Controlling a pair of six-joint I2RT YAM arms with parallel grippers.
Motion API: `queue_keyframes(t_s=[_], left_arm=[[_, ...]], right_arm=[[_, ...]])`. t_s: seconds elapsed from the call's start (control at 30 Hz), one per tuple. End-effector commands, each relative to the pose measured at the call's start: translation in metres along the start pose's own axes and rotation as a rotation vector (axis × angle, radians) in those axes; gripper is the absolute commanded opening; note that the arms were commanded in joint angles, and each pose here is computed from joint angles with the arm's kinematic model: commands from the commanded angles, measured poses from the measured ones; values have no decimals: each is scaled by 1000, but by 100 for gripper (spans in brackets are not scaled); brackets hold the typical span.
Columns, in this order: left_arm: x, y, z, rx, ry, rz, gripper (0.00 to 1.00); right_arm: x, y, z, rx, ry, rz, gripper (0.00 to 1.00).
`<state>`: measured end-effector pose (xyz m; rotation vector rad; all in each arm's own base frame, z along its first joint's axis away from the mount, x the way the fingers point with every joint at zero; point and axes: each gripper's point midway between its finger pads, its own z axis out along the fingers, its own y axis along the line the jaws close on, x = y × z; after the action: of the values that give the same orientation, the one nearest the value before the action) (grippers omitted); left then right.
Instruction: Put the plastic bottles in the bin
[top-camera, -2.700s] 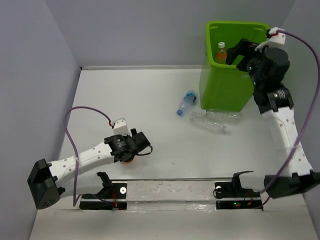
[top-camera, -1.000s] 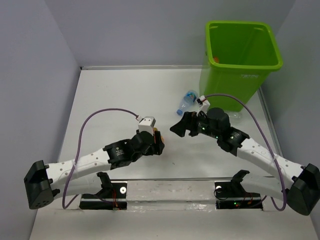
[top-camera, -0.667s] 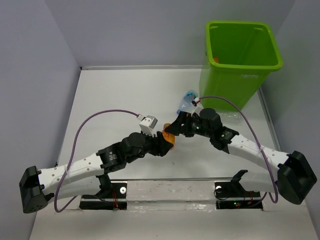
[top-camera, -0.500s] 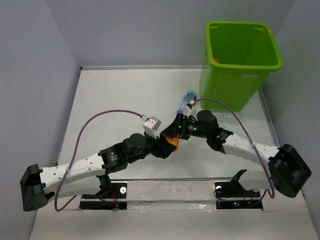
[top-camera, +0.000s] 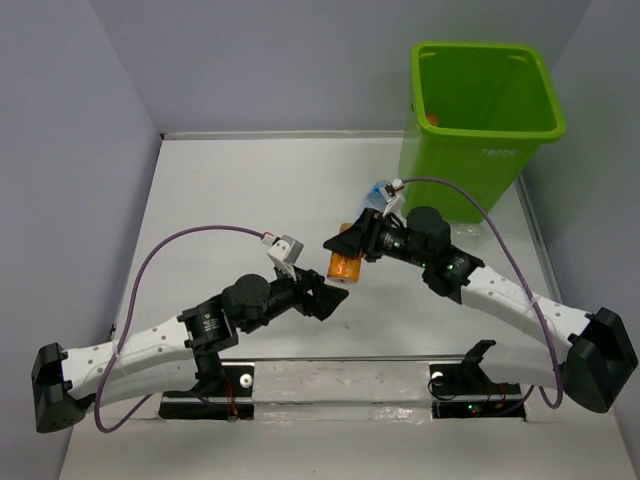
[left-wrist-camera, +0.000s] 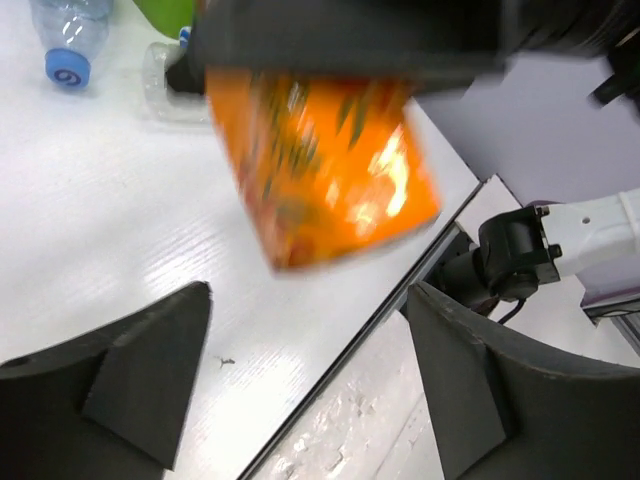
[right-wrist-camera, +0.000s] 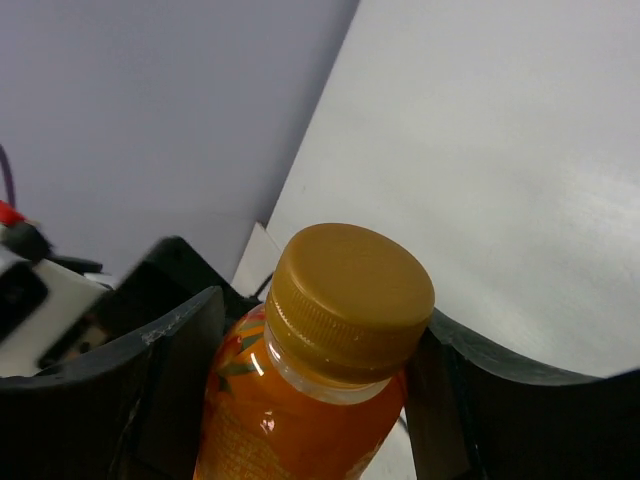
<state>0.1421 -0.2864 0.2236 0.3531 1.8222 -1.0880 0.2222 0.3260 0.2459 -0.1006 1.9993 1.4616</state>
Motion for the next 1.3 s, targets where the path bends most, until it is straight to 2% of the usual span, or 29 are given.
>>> queue_keyframes(t_s=[0.0, 0.03, 0.07, 0.17, 0.2, 0.23, 0.27, 0.3, 0.33, 0.4, 0.43, 0.47, 0.53, 0.57, 0.6, 0.63, 0.67, 0.7, 0.73, 0.8, 0.83, 0.9, 1.0, 1.03, 1.07, 1.13, 1.2, 1.23, 1.27], left_arm=[[2, 10, -9, -31, -4, -2, 94], [-4, 8, -13, -23, -24, -6, 96], [-6, 8, -15, -25, -31, -10, 97], [-19, 10, -19, -46, -77, -20, 99], [-25, 18, -19, -93, -113, -22, 99], [-29, 22, -18, -119, -132, -25, 99], [-37, 31, -15, -186, -156, -17, 99], [-41, 36, -13, -226, -168, -10, 99], [-37, 44, -4, -278, -147, 11, 99], [-53, 50, 5, -357, -176, 28, 99], [-55, 52, 11, -370, -168, 45, 99], [-62, 58, 26, -399, -168, 51, 99], [-64, 60, 45, -366, -132, 56, 99], [-57, 69, 64, -370, -97, 63, 99], [-70, 76, 74, -362, -98, 47, 99], [-59, 93, 90, -400, -55, 53, 99], [-76, 97, 100, -412, -79, 63, 99], [-77, 103, 110, -423, -64, 75, 99], [-62, 115, 125, -448, -12, 91, 99], [-77, 116, 144, -440, -19, 104, 99], [-65, 127, 157, -458, 17, 107, 99], [-76, 130, 174, -434, 18, 107, 99], [-70, 138, 201, -417, 63, 124, 99], [-67, 139, 207, -402, 85, 138, 99], [-63, 143, 218, -401, 111, 146, 99], [-54, 151, 232, -406, 146, 163, 99], [-52, 159, 239, -424, 150, 161, 99], [-43, 166, 245, -428, 169, 155, 99], [-49, 167, 251, -419, 157, 153, 99]], right_arm=[[-85, 56, -17, 17, -250, -231, 30], [-97, 61, -21, 38, -284, -289, 29], [-120, 86, -30, 20, -346, -323, 27], [-163, 106, -51, 97, -451, -439, 26], [-195, 138, -74, 91, -558, -480, 26], [-214, 144, -88, 147, -633, -501, 26], [-244, 175, -116, 166, -745, -587, 26], [-260, 181, -132, 224, -813, -619, 26], [-286, 170, -150, 385, -906, -674, 26], [-317, 170, -174, 556, -1005, -731, 26], [-341, 175, -209, 697, -1120, -724, 26], [-355, 155, -199, 855, -1080, -822, 26], [-386, 134, -222, 1030, -1116, -853, 26], [-400, 135, -231, 1044, -1142, -867, 26], [-419, 110, -238, 1122, -1144, -865, 26], [-428, 103, -239, 1129, -1146, -872, 26], [-438, 103, -244, 1138, -1164, -874, 29], [-446, 83, -231, 1168, -1122, -884, 40], [-451, 72, -228, 1199, -1082, -916, 71], [-458, 56, -217, 1233, -1014, -932, 99], [-455, 52, -212, 1220, -984, -934, 100], [-447, 51, -207, 1176, -943, -922, 100], [-436, 61, -210, 1104, -952, -874, 99], [-427, 52, -206, 1095, -915, -859, 98], [-417, 74, -214, 999, -954, -832, 94], [-387, 85, -211, 842, -941, -773, 88], [-363, 87, -203, 724, -907, -740, 85], [-341, 71, -178, 641, -829, -709, 84], [-330, 69, -176, 607, -813, -695, 84]])
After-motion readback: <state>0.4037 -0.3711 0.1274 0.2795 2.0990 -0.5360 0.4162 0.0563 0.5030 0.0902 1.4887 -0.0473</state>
